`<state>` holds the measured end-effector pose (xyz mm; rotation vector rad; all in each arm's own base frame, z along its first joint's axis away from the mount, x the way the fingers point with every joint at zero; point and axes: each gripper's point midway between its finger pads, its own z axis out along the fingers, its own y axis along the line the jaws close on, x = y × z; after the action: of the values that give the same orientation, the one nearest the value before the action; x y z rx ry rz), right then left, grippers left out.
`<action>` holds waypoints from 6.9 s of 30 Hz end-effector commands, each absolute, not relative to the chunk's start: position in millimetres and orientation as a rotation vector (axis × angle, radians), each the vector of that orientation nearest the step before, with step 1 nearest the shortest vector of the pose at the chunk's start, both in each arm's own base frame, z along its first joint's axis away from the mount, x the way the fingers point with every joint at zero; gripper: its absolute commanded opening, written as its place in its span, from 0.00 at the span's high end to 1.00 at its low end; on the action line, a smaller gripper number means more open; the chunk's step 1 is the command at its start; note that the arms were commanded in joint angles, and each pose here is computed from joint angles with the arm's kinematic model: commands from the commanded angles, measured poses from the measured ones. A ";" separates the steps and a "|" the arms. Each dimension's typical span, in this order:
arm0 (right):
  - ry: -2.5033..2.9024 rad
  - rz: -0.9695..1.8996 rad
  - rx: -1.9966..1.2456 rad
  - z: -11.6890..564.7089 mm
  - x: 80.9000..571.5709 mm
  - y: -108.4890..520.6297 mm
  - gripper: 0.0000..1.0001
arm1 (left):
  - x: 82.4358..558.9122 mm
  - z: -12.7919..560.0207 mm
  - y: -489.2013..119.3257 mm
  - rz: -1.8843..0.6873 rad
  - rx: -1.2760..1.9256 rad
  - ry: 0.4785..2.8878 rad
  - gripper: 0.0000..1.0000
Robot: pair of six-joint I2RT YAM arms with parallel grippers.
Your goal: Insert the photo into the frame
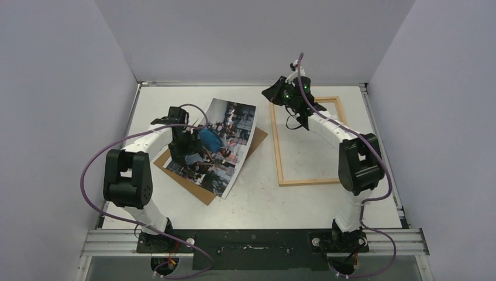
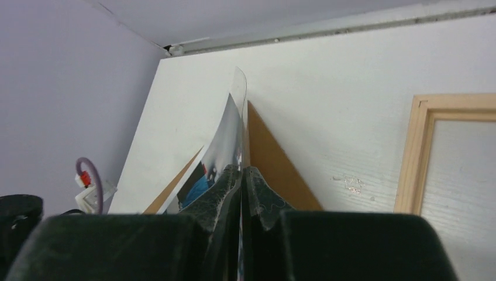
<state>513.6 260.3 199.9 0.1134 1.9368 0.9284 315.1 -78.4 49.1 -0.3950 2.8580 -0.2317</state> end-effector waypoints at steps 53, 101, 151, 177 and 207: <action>1.203 0.480 -0.281 581.1 294.4 140.7 1.00 | 477.0 392.1 -194.9 -1.008 0.217 1.774 0.12; 1.013 0.889 -0.380 659.4 200.0 167.2 1.00 | 402.6 461.8 -247.5 -1.378 0.660 1.403 0.17; 0.920 1.015 -0.396 687.6 171.2 170.3 1.00 | 403.5 466.6 -292.6 -1.555 0.801 1.351 0.14; 0.991 0.921 -0.384 668.3 189.9 167.1 1.00 | 328.8 496.1 -271.4 -1.593 1.039 1.221 0.54; 1.080 0.810 -0.338 632.3 229.5 164.5 1.00 | 334.5 489.1 -252.2 -1.622 1.011 1.278 0.81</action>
<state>230.8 170.9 619.3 -0.3454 1.1404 0.8510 343.6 -256.1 478.2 0.9715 1.3384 -1.6682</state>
